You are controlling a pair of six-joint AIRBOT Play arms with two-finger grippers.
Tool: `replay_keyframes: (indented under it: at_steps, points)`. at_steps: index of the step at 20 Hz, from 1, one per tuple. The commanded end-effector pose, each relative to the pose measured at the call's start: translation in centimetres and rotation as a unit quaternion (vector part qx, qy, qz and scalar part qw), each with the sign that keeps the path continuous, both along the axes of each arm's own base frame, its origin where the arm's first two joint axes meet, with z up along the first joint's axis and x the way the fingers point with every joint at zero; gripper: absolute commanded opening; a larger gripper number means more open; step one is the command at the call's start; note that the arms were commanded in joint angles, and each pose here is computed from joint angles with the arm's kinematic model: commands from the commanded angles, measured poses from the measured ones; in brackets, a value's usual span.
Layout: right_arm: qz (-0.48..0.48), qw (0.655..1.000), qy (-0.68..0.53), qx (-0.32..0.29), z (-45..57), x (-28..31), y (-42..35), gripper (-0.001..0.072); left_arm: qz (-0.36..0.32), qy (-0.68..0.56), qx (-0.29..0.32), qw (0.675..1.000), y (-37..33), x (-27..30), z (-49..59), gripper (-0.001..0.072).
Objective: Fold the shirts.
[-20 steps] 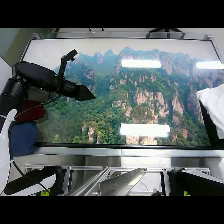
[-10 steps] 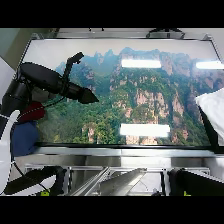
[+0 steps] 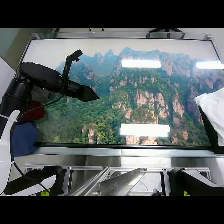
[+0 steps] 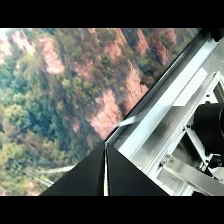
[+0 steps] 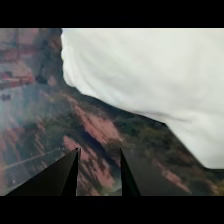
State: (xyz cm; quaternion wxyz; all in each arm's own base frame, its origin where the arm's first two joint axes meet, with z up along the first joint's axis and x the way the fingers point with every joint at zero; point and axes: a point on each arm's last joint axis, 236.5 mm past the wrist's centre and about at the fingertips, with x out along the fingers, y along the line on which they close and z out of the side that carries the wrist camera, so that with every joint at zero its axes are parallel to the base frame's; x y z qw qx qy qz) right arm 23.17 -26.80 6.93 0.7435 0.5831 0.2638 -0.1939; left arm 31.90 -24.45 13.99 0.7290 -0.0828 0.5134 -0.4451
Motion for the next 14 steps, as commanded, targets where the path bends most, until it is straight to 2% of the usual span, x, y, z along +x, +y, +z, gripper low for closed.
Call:
replay_keyframes:
  at_steps: [1, 3, 5, 6, 9, 14]
  points:
    - [0.092, 0.995, -0.024, -0.023, 2.1, 4.5, 4.8, 0.0288, -0.001, -0.029, -0.003, 1.000, 0.0, 0.7, 1.5, 0.0014]
    - [0.181, 0.983, -0.030, -0.031, 2.7, 6.8, 9.8, 0.0085, 0.000, -0.044, -0.004, 0.999, 0.0, 1.1, 2.4, 0.0015]
    - [0.271, 0.961, -0.038, -0.041, 3.5, 8.4, 15.6, 0.0083, 0.001, -0.047, -0.002, 0.999, 0.0, 1.2, 2.4, 0.0014]
    - [0.316, 0.947, -0.041, -0.042, 3.8, 8.7, 18.5, 0.0016, 0.003, -0.053, 0.014, 0.999, 0.5, 1.5, 1.9, 0.0014]
    - [0.431, 0.900, -0.047, -0.036, 4.8, 8.2, 26.2, 0.0020, -0.008, -0.050, 0.069, 0.996, 1.8, 1.0, 0.1, 0.0014]
    - [0.561, 0.826, -0.050, -0.029, 2.3, 3.3, 38.2, 0.0020, -0.029, 0.017, 0.082, 0.996, 0.8, -5.8, -4.8, 0.0014]
